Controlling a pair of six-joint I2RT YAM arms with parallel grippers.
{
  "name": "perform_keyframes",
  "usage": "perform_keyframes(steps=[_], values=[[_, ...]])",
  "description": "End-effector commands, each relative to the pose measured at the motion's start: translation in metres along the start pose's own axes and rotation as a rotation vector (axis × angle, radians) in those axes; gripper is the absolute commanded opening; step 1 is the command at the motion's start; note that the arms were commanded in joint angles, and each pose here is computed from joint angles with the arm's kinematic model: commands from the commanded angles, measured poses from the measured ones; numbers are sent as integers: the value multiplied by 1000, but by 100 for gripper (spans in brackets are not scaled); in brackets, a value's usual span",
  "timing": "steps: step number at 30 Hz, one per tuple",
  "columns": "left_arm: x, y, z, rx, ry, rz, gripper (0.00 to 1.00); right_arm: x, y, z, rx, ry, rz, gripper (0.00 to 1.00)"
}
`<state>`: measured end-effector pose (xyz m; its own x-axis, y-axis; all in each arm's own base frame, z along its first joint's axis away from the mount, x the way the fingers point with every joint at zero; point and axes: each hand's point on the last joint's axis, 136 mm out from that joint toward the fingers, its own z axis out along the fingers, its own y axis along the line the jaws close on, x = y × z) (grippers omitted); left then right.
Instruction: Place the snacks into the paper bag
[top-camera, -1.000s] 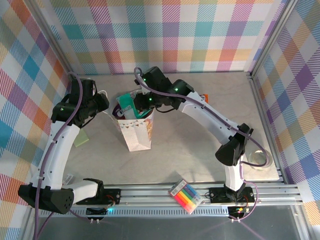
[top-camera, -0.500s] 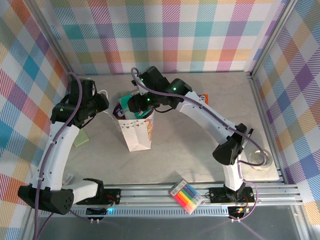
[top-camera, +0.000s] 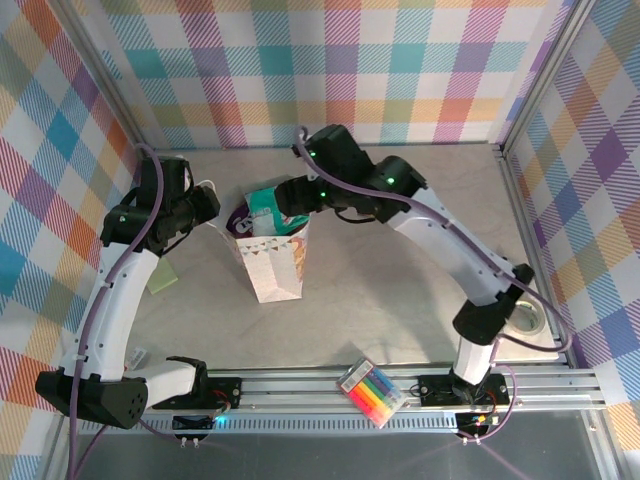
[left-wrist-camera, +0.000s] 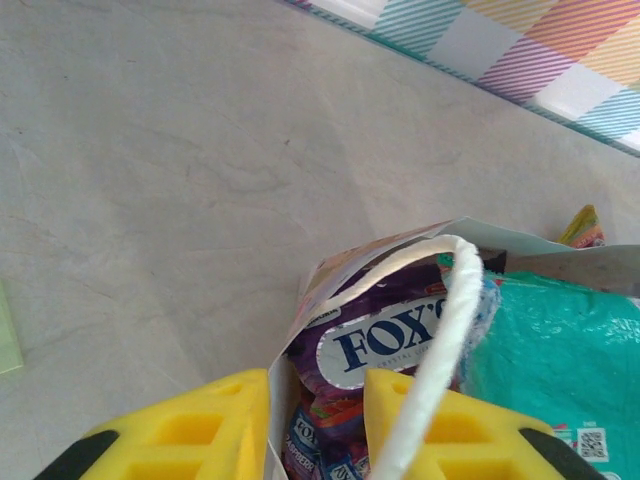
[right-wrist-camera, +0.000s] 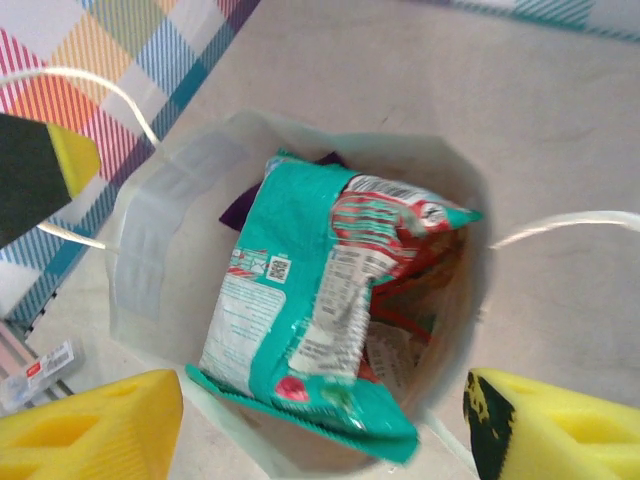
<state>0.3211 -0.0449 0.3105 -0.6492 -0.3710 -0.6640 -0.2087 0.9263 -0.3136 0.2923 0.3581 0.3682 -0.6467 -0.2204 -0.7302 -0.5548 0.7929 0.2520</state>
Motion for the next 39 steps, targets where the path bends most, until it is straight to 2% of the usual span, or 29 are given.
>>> perform_keyframes(steps=[1,7,13,15,17,19,22,24,34,39], values=[[-11,-6,-6,34,-23,3,29,-1,-18,-20,95,-42,-6,71],[-10,-6,-4,31,-13,5,29,8,-45,-31,215,-46,12,71],[-13,-10,-3,43,-13,6,29,11,-63,-13,240,-11,59,71],[-13,-10,-1,43,-10,7,28,8,-65,-4,222,-9,75,68],[-12,-12,2,50,-2,13,26,4,-65,7,185,-6,92,57],[-11,-17,6,72,11,23,22,-1,-63,19,143,-4,107,40],[-10,-33,14,150,44,33,10,-9,-60,32,84,-5,118,15],[-15,-45,14,201,54,27,3,-15,-56,35,51,-6,116,8],[-63,-114,-25,399,-28,90,0,-72,-44,-7,-51,-122,68,3],[-58,-111,-23,390,-28,70,1,-80,-49,-27,-39,-159,58,5]])
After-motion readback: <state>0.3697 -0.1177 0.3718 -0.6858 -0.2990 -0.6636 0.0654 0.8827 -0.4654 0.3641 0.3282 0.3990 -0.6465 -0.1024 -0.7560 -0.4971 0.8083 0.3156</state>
